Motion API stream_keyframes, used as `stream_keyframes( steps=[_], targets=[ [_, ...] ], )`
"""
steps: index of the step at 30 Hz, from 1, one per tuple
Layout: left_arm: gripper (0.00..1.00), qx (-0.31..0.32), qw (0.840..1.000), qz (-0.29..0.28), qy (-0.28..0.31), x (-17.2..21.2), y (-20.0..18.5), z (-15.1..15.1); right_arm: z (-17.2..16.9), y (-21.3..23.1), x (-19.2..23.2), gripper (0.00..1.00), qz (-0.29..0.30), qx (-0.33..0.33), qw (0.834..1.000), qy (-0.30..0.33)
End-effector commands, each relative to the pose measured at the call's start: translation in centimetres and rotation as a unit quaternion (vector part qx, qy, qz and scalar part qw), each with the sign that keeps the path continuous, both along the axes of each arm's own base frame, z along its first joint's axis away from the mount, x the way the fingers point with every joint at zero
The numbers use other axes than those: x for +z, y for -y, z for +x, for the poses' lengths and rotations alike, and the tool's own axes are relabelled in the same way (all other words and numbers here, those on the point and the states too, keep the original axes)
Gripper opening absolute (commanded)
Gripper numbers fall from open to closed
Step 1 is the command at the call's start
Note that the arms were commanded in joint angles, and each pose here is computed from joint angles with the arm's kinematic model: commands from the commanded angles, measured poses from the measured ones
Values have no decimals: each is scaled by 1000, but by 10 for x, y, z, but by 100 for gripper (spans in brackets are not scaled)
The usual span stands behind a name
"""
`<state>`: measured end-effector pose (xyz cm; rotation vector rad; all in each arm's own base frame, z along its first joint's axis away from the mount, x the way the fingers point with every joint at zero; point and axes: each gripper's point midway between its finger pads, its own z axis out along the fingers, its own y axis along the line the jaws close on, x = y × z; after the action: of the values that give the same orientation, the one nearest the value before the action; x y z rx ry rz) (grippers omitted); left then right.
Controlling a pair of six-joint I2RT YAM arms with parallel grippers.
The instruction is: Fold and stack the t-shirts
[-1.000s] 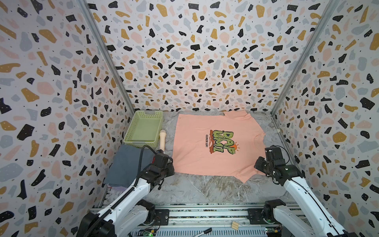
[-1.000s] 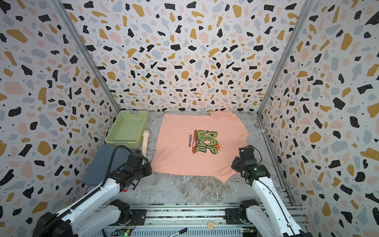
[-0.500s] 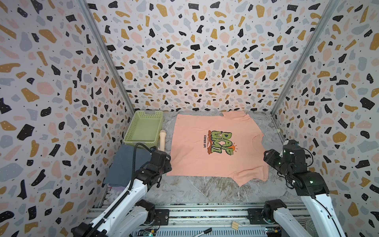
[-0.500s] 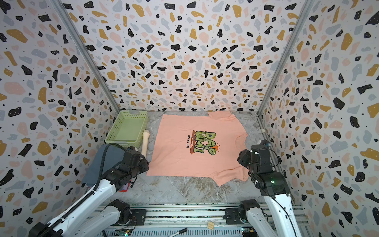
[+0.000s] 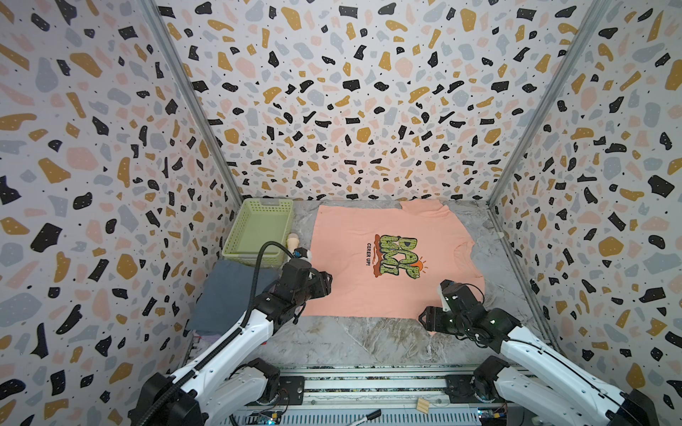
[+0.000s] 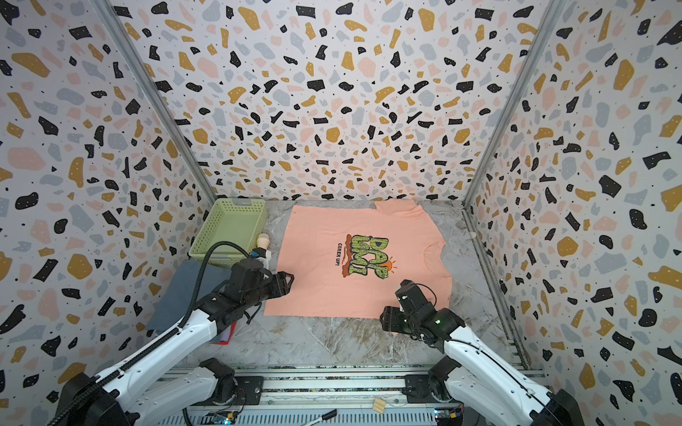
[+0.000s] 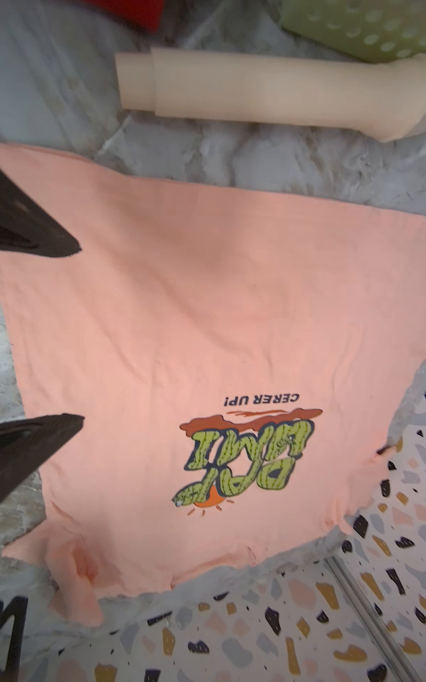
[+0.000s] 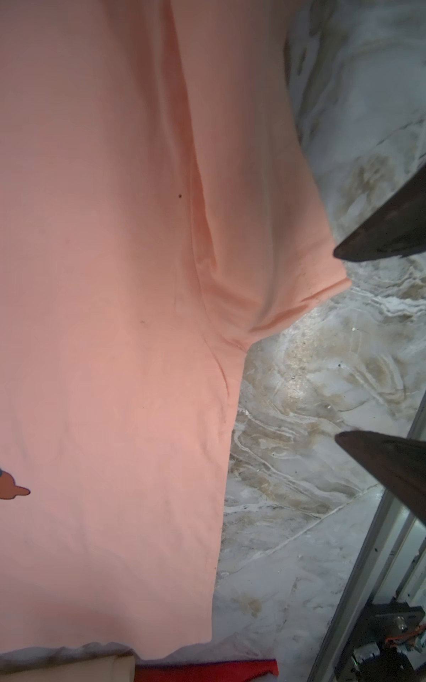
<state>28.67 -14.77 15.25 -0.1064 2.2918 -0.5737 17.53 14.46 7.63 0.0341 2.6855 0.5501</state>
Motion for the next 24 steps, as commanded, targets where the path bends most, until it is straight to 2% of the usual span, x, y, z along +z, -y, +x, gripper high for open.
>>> stream_keyframes(
  steps=[1, 10, 16, 19, 24],
  targets=[
    [71, -19, 998, -18, 52, 31, 12, 13, 7, -4, -10, 73, -13, 7, 1000, 15],
    [73, -17, 997, -13, 79, 51, 10, 18, -9, -1, -39, 74, -39, 10, 999, -34],
    [74, -14, 996, -10, 90, 59, 7, 17, -19, -19, -51, 73, -3, 35, 998, -60],
    [74, -4, 995, -7, 103, 68, 3, 18, -22, -34, -43, 73, 8, 46, 997, -65],
    [75, 9, 992, -4, 125, 89, -4, 18, -20, -74, -18, 74, 60, 105, 991, -50]
  ],
)
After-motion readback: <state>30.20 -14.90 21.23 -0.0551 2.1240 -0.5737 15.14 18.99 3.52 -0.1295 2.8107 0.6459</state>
